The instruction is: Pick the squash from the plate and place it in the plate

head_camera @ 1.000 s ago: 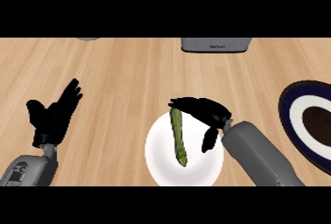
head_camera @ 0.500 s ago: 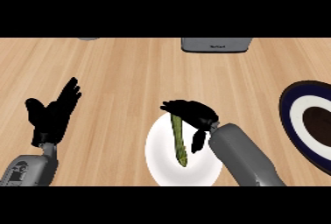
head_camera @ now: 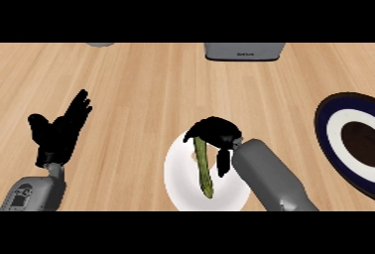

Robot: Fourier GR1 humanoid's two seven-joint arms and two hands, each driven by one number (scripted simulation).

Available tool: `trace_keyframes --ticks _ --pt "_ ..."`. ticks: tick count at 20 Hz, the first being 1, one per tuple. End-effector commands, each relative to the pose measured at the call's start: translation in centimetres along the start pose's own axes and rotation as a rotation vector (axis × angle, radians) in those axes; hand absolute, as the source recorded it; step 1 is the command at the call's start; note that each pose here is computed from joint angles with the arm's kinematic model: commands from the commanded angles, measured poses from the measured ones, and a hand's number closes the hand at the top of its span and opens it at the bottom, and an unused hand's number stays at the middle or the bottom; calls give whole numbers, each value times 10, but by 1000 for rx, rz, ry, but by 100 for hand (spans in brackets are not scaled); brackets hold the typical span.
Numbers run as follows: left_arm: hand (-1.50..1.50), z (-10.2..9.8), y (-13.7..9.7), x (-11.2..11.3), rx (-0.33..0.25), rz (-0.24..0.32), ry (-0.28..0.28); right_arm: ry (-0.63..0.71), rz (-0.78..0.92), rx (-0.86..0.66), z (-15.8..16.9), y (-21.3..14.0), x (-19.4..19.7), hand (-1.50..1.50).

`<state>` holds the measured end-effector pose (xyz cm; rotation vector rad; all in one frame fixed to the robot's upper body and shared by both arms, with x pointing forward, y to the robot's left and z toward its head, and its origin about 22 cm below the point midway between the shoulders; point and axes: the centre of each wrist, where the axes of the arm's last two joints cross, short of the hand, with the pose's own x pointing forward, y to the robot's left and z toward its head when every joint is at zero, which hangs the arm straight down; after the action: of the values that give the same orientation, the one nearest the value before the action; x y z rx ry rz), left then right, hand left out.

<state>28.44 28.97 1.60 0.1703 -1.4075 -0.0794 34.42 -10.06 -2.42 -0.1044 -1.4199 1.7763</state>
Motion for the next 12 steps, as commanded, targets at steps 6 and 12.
trace_keyframes --ticks 6,12 --pt "0 7 8 15 4 -7 -9 -87 -19 4 5 20 11 150" --pt "0 7 18 -9 38 4 29 6 -135 -115 35 37 3 150"
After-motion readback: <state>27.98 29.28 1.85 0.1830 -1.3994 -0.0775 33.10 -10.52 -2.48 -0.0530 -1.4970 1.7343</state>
